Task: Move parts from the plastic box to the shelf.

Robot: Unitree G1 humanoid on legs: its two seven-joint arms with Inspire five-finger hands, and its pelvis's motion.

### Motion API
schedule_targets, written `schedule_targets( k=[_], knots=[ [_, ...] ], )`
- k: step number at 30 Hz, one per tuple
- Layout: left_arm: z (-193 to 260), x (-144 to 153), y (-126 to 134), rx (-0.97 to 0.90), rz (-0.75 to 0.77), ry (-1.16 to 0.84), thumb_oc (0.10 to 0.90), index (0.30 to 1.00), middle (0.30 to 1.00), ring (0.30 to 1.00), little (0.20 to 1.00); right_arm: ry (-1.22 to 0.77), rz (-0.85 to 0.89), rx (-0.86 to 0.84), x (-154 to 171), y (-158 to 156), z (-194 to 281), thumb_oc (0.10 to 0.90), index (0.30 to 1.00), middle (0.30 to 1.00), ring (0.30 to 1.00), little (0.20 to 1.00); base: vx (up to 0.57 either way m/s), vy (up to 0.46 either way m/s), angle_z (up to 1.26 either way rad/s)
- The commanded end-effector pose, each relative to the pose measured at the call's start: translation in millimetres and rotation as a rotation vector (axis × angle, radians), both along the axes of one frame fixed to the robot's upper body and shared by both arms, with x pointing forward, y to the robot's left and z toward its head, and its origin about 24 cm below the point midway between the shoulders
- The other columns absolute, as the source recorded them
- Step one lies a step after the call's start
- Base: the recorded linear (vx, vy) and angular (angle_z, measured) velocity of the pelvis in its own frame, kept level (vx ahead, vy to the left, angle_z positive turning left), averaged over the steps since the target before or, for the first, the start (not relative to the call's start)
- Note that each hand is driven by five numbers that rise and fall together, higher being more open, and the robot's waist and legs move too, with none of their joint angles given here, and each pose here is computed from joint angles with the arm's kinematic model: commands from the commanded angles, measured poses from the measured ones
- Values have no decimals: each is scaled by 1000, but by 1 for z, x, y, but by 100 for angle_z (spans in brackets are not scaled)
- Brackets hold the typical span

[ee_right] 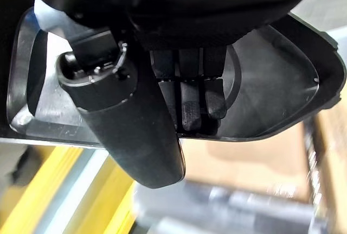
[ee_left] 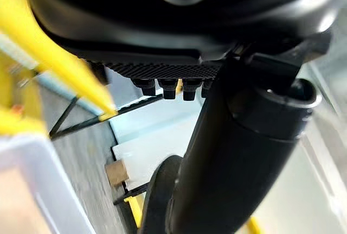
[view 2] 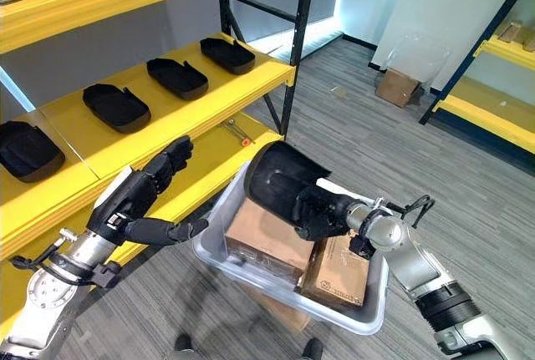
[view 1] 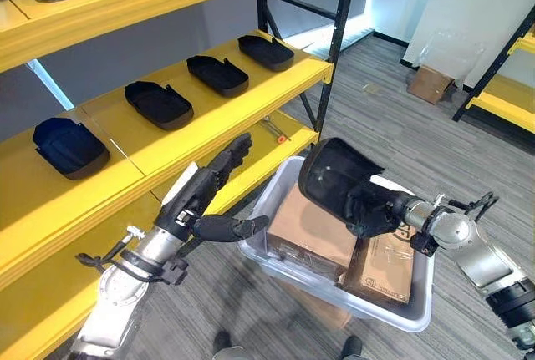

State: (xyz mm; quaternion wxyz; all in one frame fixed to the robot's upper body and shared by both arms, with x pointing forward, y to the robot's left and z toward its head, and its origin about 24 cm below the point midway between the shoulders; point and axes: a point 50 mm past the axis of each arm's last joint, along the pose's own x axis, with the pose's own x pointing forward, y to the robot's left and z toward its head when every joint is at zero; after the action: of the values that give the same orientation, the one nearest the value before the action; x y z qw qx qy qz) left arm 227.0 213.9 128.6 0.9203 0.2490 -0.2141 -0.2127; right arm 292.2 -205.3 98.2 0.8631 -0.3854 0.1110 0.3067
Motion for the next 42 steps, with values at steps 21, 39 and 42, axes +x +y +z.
schedule_targets(
  k=[21,39,42],
  knots=[
    [56,7,-39,447,-218,-523,900,1000,1000,1000,1000,305,532,-177,0,86,56,400,300,300,300,300,0,3,-3],
    [50,9,-32,612,-247,-463,900,1000,1000,1000,1000,372,531,-202,4,78,59,400,300,300,300,300,0,0,0],
    [51,7,-28,625,-248,-481,900,1000,1000,1000,1000,370,492,-207,6,73,59,400,300,300,300,300,0,0,0]
  ],
)
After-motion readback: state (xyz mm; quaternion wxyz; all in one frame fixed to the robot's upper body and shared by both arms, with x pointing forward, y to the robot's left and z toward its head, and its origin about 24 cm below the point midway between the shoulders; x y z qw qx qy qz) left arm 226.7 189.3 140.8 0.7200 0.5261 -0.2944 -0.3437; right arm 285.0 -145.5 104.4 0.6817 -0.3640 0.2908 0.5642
